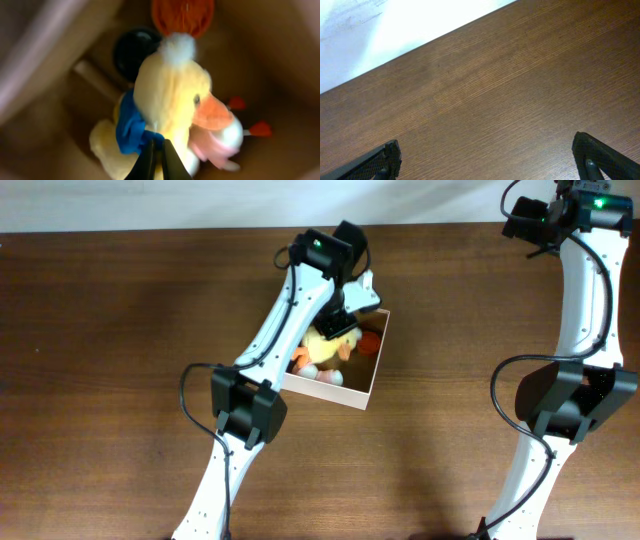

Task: Pack container

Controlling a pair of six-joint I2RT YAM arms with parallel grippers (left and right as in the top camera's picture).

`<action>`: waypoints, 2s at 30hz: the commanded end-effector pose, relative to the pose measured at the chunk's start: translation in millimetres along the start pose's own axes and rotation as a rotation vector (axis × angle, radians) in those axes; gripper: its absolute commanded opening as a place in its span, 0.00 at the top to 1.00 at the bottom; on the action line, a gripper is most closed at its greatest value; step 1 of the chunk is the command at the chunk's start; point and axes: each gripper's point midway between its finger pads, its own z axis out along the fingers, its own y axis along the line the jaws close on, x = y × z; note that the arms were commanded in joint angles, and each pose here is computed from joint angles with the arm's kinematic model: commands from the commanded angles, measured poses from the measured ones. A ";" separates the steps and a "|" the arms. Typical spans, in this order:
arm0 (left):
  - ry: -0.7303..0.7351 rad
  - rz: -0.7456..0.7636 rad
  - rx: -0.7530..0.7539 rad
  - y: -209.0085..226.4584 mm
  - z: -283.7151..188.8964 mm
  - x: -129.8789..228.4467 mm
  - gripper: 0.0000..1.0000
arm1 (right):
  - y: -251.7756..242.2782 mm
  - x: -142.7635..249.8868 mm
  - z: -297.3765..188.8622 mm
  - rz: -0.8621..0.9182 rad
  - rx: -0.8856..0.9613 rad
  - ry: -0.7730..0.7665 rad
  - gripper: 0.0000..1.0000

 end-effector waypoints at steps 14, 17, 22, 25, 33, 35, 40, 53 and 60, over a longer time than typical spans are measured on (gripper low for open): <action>0.014 0.062 0.086 -14.5 19.1 -0.8 0.98 | 1.7 -3.3 -7.2 0.007 -0.004 -0.015 0.01; 0.014 0.062 0.086 -14.6 19.1 -0.6 0.77 | 1.7 -3.3 -7.2 0.007 -0.004 -0.015 0.01; 0.014 0.062 0.085 -14.5 19.0 -0.9 0.13 | 1.7 -3.4 -7.2 0.007 -0.004 -0.015 0.01; 0.011 0.062 0.083 -13.9 19.1 -1.6 0.06 | 1.7 -3.3 -7.2 0.007 -0.004 -0.015 0.01; -0.002 0.064 0.069 -11.7 15.8 -4.2 0.06 | 1.7 -3.4 -7.2 0.007 -0.004 -0.015 0.01; -0.016 0.066 0.056 -10.0 10.9 -6.8 0.06 | 1.7 -3.3 -7.2 0.007 -0.004 -0.015 0.01; -0.100 0.077 0.001 -3.6 -13.9 -20.8 0.06 | 1.7 -3.3 -7.2 0.007 -0.004 -0.015 0.01; -0.318 -0.224 -0.335 72.2 -134.6 3.3 0.05 | 1.7 -3.3 -7.2 0.007 -0.004 -0.015 0.01; -0.352 -0.470 -0.388 128.5 -165.5 64.4 0.02 | 1.7 -3.3 -7.2 0.007 -0.004 -0.015 0.01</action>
